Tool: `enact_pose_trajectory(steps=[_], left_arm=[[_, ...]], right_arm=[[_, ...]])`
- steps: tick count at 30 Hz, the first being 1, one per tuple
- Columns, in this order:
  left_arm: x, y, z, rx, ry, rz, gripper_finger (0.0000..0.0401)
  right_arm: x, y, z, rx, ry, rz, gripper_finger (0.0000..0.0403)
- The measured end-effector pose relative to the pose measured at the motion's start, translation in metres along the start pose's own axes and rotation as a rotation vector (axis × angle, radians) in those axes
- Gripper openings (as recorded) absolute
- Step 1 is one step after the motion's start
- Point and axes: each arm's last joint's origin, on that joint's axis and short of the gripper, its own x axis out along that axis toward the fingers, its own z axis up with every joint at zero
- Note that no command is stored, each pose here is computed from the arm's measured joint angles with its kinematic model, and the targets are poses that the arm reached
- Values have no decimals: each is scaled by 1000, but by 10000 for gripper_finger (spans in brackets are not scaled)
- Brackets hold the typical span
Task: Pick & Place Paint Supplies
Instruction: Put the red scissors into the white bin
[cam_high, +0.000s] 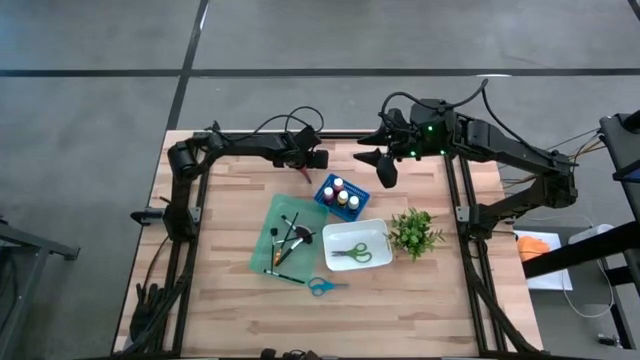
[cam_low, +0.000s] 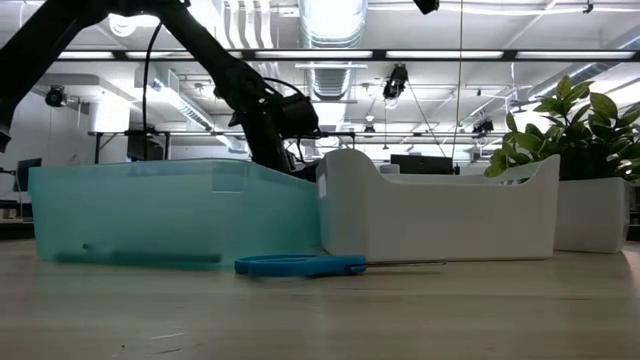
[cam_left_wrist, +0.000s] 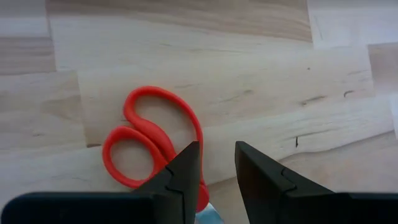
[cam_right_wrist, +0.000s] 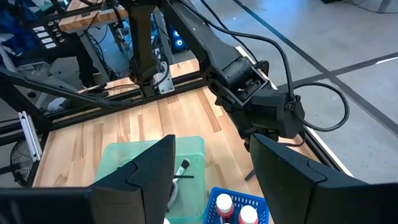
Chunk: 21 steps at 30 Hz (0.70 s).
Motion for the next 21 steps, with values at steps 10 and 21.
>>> enact_pose_trajectory(steps=[10, 21], left_arm=[[2, 1, -1, 26, -5, 14, 110], [15, 3, -6, 52, 25, 41, 110]], right_arm=[[0, 0, 0, 1, 0, 0, 205], [0, 0, 0, 5, 0, 2, 205]])
